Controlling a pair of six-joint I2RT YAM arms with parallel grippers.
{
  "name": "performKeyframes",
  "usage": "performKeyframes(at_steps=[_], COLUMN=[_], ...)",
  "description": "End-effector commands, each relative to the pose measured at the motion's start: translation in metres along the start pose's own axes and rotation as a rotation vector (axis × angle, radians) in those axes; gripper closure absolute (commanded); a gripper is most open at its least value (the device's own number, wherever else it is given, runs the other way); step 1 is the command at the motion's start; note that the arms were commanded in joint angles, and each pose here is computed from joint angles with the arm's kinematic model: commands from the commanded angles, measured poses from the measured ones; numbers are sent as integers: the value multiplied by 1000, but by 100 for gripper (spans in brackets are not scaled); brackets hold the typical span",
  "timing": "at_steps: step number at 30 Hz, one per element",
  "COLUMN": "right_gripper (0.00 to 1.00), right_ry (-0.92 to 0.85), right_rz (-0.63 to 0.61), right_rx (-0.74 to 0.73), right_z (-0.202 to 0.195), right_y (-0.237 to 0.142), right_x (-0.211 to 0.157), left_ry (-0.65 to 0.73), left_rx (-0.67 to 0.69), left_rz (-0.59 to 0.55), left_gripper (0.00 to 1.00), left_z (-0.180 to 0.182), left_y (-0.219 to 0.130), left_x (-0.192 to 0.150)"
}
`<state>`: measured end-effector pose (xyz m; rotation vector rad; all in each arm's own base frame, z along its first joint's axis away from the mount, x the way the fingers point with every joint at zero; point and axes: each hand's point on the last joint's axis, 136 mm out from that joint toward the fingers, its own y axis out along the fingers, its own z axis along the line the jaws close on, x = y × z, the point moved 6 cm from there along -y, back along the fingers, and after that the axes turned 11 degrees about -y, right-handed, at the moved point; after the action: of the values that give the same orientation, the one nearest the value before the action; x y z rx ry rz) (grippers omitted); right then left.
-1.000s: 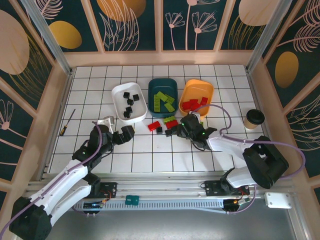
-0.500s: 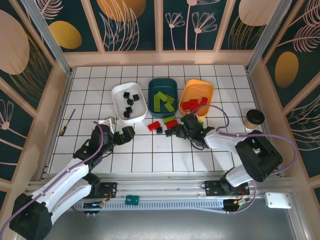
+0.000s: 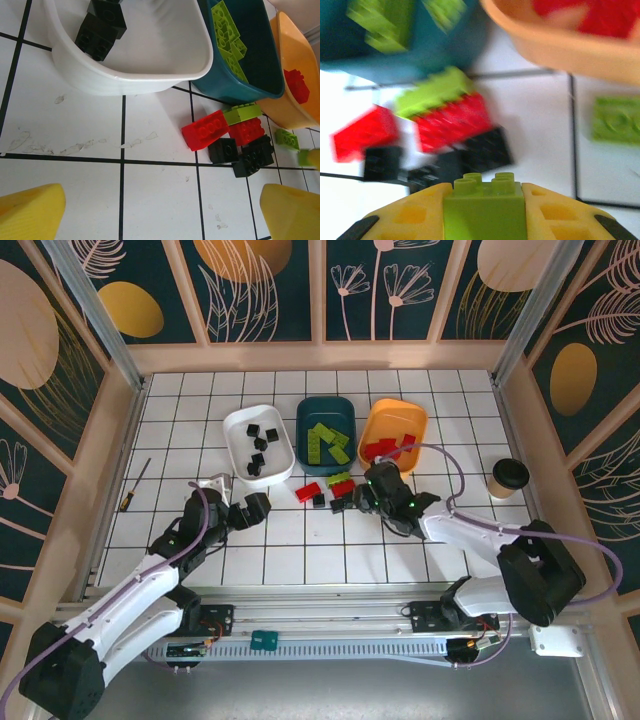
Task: Sort the legos into containers by color
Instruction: Pick up the lego from the center of the table, then place the lego in the container, then move the lego to the bottom-center of the table.
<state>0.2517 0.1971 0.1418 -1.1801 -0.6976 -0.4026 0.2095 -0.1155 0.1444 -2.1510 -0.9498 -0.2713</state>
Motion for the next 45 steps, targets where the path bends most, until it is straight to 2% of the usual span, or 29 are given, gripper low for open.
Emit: performKeyframes(at_steps=[1,5,12,14,15,16,17,21,27,31,34,39,43,45], right_gripper=[70,70,66,53,40,31,27,22,22,23,23,23,23,23], right_ry=[-42,-83,-79,-83,-84,-84,-84,-81,-44,-2,22,42,47,50], right_rz=[-89,-113,-75,-80,-86,-91,-101,-160,-170,-153,-157,-174,-184,-188], right_rx=[84,77,1,-4,-5,-5,-5,16,33,21,17,10,-1,-3], right_z=[30,53,54,56,58,59,60,64,53,34,23,12,5,4], right_y=[-3,36,112,119,119,117,112,78,34,15,0,-22,-32,-36], right_x=[46,83,116,121,124,126,128,126,85,55,42,30,25,24], left_ry=[4,7,31,42,51,67,86,153,273,333,325,301,281,284], left_rx=[-35,-50,2,14,20,27,41,73,119,165,196,212,263,306], left_rz=[6,32,46,60,62,64,61,63,91,106,90,75,88,113], left_gripper=[1,2,4,5,5,5,5,5,15,17,24,29,37,37], left_z=[-7,-11,-6,-7,-8,-11,-13,-27,-52,-62,-66,-73,-63,-49], left_y=[2,5,12,17,19,21,24,37,74,103,119,134,146,156], left_x=[1,0,-1,-4,-5,-7,-8,-15,-30,-36,-33,-29,-28,-35])
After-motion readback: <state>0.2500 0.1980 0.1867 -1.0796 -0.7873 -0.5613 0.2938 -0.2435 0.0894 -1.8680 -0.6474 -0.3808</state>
